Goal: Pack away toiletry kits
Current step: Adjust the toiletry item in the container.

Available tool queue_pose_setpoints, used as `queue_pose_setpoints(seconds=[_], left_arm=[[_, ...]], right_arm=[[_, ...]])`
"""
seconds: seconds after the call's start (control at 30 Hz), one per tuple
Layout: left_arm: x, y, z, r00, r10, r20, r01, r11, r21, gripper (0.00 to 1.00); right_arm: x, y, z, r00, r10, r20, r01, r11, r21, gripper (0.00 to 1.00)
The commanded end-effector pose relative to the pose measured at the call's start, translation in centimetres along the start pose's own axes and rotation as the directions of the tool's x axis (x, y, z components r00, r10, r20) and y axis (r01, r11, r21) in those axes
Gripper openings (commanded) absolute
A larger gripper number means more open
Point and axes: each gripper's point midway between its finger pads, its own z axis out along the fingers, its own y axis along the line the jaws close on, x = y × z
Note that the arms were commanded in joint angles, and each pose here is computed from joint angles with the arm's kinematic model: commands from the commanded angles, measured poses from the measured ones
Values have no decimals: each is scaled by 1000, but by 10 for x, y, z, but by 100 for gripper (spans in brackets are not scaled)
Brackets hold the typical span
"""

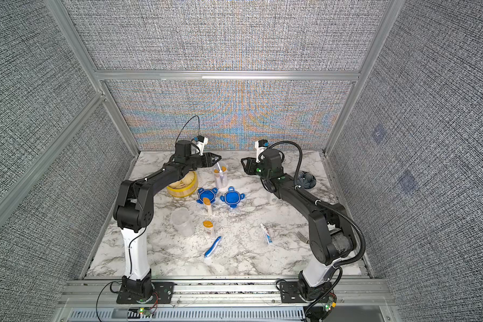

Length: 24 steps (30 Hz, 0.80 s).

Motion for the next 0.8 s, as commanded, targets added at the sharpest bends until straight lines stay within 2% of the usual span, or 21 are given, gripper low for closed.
queue_pose_setpoints(seconds=[0.0, 0.27, 0.63, 0.77], left_arm=[[-3, -24, -6, 999, 33, 11, -34, 994, 105, 36], [6, -36, -14, 1000, 27, 11, -28, 987, 158, 35], [3, -36, -17, 1000, 25, 14, -27, 991, 129, 35], [0, -31, -18, 999, 33, 18, -35, 996, 81, 31]], right_arm=[[-4, 2, 1, 1000, -8, 12, 8, 1000, -9, 46], [0, 0, 3, 1000, -9, 2, 9, 1000, -7, 46], [1, 0, -3, 1000, -24, -2, 24, 1000, -1, 46], [1, 1, -5, 1000, -25, 1, 25, 1000, -2, 46]])
